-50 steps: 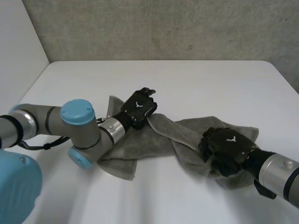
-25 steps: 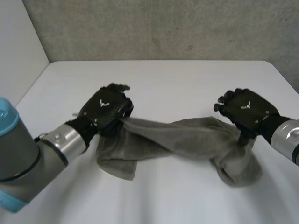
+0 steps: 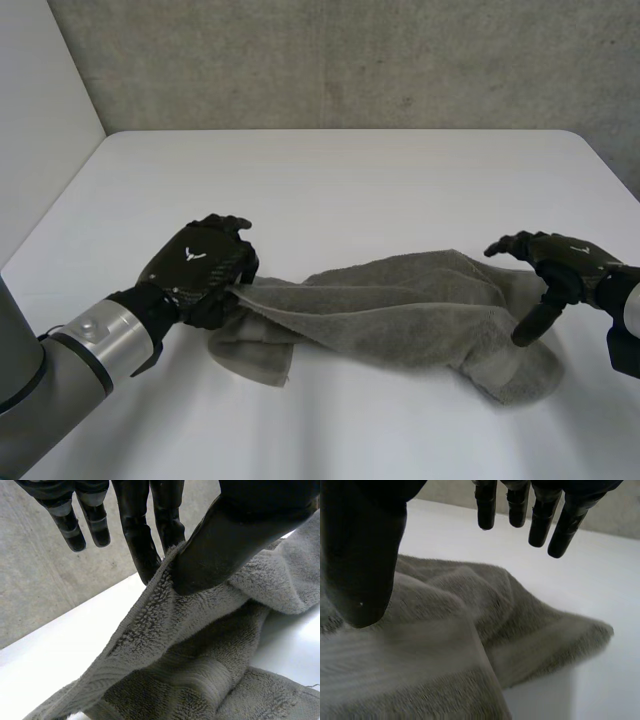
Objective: Fold the towel.
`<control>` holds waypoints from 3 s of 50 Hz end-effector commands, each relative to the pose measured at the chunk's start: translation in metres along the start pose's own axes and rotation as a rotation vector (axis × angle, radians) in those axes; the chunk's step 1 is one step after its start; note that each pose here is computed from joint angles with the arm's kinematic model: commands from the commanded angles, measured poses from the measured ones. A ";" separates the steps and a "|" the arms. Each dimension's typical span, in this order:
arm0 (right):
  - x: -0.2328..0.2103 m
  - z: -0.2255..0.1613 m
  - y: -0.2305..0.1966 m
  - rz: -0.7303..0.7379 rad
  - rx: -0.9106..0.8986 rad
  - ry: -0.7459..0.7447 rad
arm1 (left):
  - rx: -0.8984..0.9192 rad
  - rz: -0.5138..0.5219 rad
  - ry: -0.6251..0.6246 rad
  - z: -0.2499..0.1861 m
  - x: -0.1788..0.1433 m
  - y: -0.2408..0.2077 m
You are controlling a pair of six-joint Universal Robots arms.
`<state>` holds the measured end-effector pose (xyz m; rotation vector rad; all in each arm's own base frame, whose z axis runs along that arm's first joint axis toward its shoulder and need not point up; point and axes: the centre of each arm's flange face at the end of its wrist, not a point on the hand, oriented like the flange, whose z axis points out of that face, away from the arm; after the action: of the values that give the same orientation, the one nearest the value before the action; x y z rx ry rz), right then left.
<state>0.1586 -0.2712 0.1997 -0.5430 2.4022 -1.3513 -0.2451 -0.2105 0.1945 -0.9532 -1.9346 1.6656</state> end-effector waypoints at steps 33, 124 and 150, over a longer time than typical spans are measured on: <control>-0.010 -0.009 0.032 0.151 -0.140 -0.103 | 0.037 0.013 -0.057 -0.013 -0.011 -0.009; -0.050 0.013 0.011 -0.421 0.294 -0.035 | -0.064 0.239 -0.085 0.026 -0.018 0.070; -0.013 0.005 -0.009 -0.258 0.337 0.077 | -0.088 0.255 -0.230 0.029 -0.028 0.065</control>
<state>0.1848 -0.2662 0.1931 -0.8534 2.1540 -1.8326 -0.2326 -0.2431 0.1266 -1.1461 -2.0990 1.8823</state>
